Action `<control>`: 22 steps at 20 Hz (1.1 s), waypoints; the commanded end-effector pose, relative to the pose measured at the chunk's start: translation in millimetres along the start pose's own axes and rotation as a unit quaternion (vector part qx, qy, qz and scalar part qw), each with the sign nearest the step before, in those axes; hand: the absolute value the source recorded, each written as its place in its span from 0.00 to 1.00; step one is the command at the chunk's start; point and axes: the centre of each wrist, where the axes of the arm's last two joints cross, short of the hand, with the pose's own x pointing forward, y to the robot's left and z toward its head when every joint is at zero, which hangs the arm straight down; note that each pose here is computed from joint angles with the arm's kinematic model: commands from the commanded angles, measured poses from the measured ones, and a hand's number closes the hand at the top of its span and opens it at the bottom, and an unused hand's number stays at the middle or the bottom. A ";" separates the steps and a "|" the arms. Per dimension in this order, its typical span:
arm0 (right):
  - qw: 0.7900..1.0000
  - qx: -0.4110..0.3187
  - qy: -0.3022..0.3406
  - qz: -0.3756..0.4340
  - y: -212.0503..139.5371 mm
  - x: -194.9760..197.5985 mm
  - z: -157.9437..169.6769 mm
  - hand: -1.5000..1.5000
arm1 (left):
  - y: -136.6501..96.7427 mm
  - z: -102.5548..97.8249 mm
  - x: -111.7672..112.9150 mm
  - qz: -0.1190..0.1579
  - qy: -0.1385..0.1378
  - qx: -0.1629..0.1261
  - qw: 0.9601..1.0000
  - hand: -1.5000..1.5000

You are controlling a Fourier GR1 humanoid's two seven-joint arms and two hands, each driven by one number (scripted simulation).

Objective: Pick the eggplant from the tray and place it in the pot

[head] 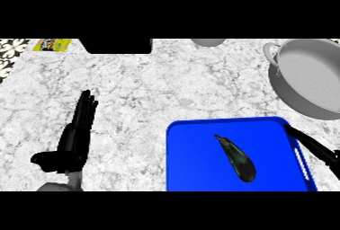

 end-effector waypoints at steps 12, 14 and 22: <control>0.991 0.081 0.100 0.038 57.7 14.5 -48.3 0.00 | 10.7 16.8 -9.7 0.006 0.001 0.000 1.000 0.50; 0.990 0.096 0.092 0.034 73.7 -3.4 -69.6 0.00 | -6.3 -5.6 5.4 0.011 -0.001 0.000 1.000 0.50; 0.990 0.096 0.096 0.037 83.3 -23.3 -58.3 0.00 | 14.2 -0.6 10.4 0.003 -0.006 0.004 1.000 0.50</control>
